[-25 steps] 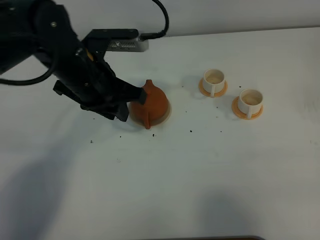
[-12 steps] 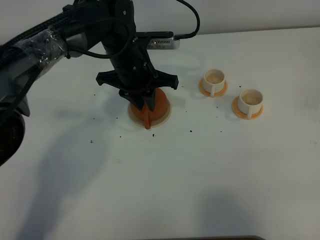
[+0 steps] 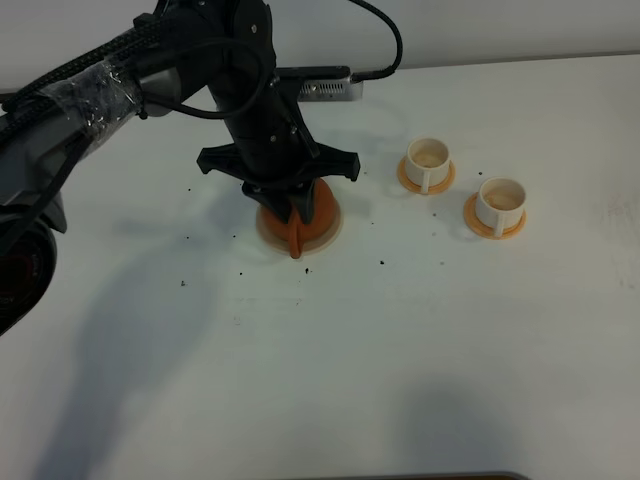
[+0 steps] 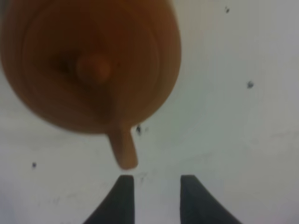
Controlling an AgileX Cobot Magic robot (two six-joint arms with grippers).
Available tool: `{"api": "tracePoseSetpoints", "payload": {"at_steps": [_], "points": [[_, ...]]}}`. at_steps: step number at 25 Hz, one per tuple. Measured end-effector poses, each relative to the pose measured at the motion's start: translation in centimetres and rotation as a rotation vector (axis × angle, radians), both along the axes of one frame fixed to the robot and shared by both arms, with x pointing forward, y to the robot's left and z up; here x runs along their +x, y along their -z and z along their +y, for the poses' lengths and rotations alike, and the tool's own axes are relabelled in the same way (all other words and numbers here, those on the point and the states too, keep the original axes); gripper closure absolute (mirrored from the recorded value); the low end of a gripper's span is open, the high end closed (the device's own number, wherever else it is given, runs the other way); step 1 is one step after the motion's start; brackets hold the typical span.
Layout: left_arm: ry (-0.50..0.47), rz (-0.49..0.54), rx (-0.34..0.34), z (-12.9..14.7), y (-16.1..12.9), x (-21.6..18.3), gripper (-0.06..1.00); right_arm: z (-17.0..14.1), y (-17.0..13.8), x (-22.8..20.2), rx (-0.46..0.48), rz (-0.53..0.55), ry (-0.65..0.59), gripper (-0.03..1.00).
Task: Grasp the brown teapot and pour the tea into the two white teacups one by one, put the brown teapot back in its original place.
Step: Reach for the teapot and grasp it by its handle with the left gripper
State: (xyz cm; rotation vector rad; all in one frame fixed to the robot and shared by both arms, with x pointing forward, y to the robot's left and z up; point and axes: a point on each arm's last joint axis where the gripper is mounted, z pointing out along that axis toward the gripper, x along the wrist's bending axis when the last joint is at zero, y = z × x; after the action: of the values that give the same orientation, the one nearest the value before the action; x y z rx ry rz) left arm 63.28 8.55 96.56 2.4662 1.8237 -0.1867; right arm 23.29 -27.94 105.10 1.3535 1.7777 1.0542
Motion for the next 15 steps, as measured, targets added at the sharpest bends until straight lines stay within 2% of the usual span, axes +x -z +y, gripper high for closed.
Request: {"api": "tracePoseSetpoints", "payload": {"at_steps": [4, 9, 15], "points": [[0.008, 0.026, 0.034, 0.7, 0.4, -0.9, 0.7, 0.0, 0.0, 0.0, 0.0, 0.0, 0.0, 0.68], [0.018, 0.009, 0.088, 1.4, 0.4, -1.1, 0.7, 0.0, 0.0, 0.0, 0.0, 0.0, 0.0, 0.68], [0.005, 0.022, 0.09, 1.4, 0.9, -0.9, 0.7, 0.0, 0.0, 0.0, 0.0, 0.0, 0.0, 0.68]]}}
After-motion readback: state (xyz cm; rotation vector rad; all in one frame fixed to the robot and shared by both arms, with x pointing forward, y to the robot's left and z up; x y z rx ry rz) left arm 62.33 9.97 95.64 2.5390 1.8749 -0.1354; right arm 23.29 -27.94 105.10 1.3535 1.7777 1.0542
